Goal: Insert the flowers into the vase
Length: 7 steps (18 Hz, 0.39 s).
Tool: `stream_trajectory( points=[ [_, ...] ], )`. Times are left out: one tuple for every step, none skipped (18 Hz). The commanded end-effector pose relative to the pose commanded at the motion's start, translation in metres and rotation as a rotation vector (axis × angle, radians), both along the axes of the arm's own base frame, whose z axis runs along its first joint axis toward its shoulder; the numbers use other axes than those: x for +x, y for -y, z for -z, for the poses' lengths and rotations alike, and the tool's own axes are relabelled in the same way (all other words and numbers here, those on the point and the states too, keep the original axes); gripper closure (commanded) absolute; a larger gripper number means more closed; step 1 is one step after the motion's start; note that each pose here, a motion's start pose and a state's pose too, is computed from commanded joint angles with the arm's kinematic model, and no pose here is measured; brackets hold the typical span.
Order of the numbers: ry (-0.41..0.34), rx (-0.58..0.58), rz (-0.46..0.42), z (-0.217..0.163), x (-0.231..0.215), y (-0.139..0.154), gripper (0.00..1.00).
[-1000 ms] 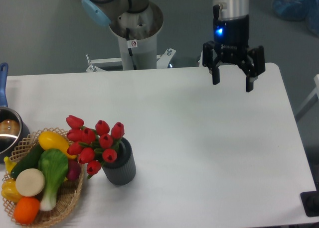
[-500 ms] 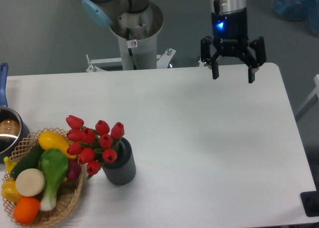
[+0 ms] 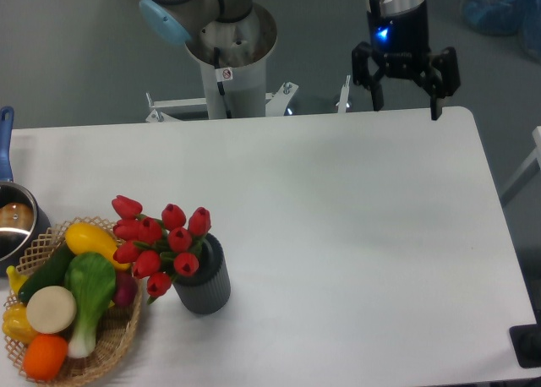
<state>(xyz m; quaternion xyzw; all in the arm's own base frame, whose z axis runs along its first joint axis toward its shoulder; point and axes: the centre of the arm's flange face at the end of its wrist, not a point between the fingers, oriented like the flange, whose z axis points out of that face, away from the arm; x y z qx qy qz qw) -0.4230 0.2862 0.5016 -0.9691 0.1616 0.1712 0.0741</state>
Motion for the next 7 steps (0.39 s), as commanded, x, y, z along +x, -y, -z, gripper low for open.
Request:
stream_trajectory(
  points=[
    [0.004, 0.001, -0.001, -0.0002, 0.0000, 0.0013, 0.00],
    [0.008, 0.001, 0.000, 0.0004, -0.0002, 0.0019, 0.00],
    [0.010, 0.000, 0.000, 0.0006, -0.0001, 0.0019, 0.00],
    [0.010, 0.002, 0.000, 0.0006, 0.0000, 0.0017, 0.00],
    [0.010, 0.002, 0.000, 0.0006, 0.0000, 0.0017, 0.00],
    [0.010, 0.002, 0.000, 0.0006, 0.0000, 0.0017, 0.00],
    [0.010, 0.002, 0.000, 0.0006, 0.0000, 0.0017, 0.00]
  ],
)
